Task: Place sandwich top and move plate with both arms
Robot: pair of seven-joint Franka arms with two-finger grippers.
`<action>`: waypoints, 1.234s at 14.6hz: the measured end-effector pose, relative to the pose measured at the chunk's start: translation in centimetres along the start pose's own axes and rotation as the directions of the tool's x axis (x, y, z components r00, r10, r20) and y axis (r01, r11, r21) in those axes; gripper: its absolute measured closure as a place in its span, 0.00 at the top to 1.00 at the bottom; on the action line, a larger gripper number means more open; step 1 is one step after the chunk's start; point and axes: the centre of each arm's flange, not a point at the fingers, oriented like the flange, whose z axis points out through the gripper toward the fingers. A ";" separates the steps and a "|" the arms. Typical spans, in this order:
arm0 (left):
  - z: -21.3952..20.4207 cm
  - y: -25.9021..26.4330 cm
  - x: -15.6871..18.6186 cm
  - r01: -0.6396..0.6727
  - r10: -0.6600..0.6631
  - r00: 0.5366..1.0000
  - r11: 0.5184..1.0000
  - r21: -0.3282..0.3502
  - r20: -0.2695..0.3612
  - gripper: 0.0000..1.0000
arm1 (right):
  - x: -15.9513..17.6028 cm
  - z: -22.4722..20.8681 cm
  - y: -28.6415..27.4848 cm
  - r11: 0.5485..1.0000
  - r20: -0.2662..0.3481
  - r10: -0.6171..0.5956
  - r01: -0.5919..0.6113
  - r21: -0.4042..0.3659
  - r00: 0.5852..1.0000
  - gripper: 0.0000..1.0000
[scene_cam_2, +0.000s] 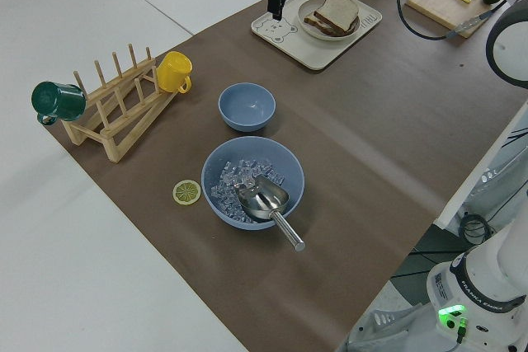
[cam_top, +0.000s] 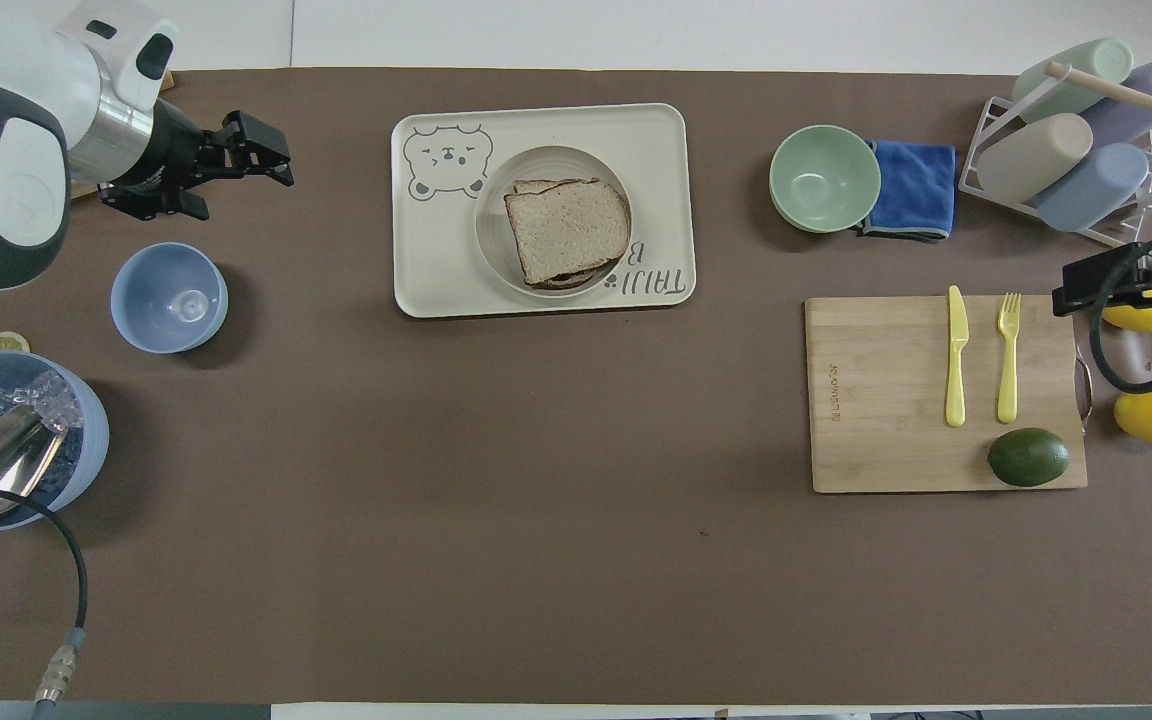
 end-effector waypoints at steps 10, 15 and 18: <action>-12.7 -5.8 -6.8 -0.053 0.046 0.997 0.991 0.121 0.056 1.00 | 0.0 0.0 0.0 1.000 0.000 0.000 0.000 0.000 1.000 1.00; -14.0 -8.3 -10.3 -0.133 0.116 0.984 0.983 0.129 0.132 1.00 | 0.0 0.0 0.0 1.000 0.000 0.000 0.000 0.000 1.000 1.00; -12.5 -10.0 -12.2 -0.222 0.203 0.966 0.969 0.110 0.161 1.00 | 0.0 0.0 0.0 1.000 0.000 0.000 0.000 0.000 1.000 1.00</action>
